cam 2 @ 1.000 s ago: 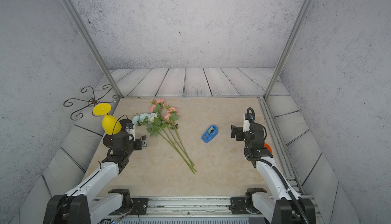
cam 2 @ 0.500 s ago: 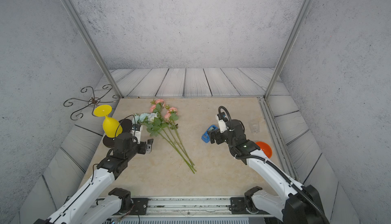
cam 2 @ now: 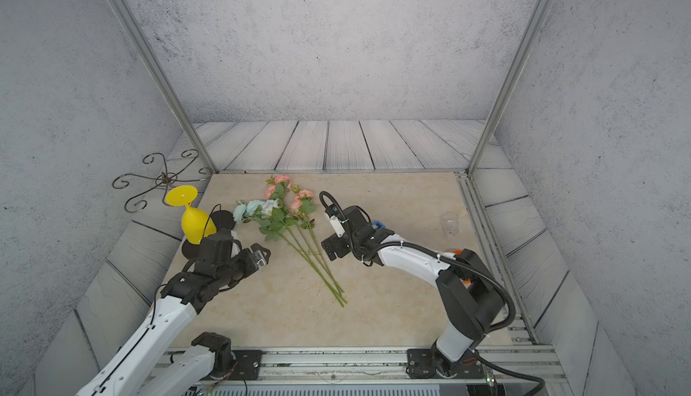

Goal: Wrap bouquets with tape
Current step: Move the flowers to the center of the board.

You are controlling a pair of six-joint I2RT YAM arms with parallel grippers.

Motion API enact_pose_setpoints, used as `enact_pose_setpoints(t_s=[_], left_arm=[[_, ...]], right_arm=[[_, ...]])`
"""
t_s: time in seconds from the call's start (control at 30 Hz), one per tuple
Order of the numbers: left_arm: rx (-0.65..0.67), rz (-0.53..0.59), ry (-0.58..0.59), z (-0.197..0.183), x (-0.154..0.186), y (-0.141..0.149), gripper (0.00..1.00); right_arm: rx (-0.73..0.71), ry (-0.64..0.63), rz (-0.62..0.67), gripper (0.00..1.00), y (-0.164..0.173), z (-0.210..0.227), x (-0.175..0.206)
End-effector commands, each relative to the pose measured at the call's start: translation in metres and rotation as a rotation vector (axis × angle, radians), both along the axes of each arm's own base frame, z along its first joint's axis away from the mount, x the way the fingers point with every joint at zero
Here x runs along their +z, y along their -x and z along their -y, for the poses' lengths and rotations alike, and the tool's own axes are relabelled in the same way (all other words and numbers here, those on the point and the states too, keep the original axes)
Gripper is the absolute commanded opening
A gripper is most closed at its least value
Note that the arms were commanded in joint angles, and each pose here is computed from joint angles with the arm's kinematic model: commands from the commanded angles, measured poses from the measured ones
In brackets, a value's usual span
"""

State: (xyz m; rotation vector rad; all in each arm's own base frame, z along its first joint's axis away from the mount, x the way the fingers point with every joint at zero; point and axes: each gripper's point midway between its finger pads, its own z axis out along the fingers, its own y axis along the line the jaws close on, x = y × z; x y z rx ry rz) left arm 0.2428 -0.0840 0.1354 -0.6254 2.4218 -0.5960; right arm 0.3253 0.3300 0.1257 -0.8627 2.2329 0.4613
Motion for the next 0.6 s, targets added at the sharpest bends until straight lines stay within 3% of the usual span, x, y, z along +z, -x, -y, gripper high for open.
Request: enact_pose_setpoints(t_s=[0.0,0.13,0.33,0.57], left_arm=[[0.138,-0.153,0.127,0.003,-0.010,0.017,0.88],[0.173,-0.199,0.083,-0.004,-0.021,0.016,0.87],[0.092,-0.287,0.054,0.007,-0.026,0.013,0.85],[0.101,-0.275,0.074,0.010,-0.030,0.008,0.81]], right_arm=[[0.059,0.034,-0.062,0.99,0.001,-0.025,-0.018],[0.053,0.007,-0.091,0.99,-0.008,-0.044,-0.033],[0.110,0.020,-0.138,0.99,-0.006,-0.068,-0.055],[0.112,0.069,-0.206,0.99,-0.004,-0.075,-0.089]])
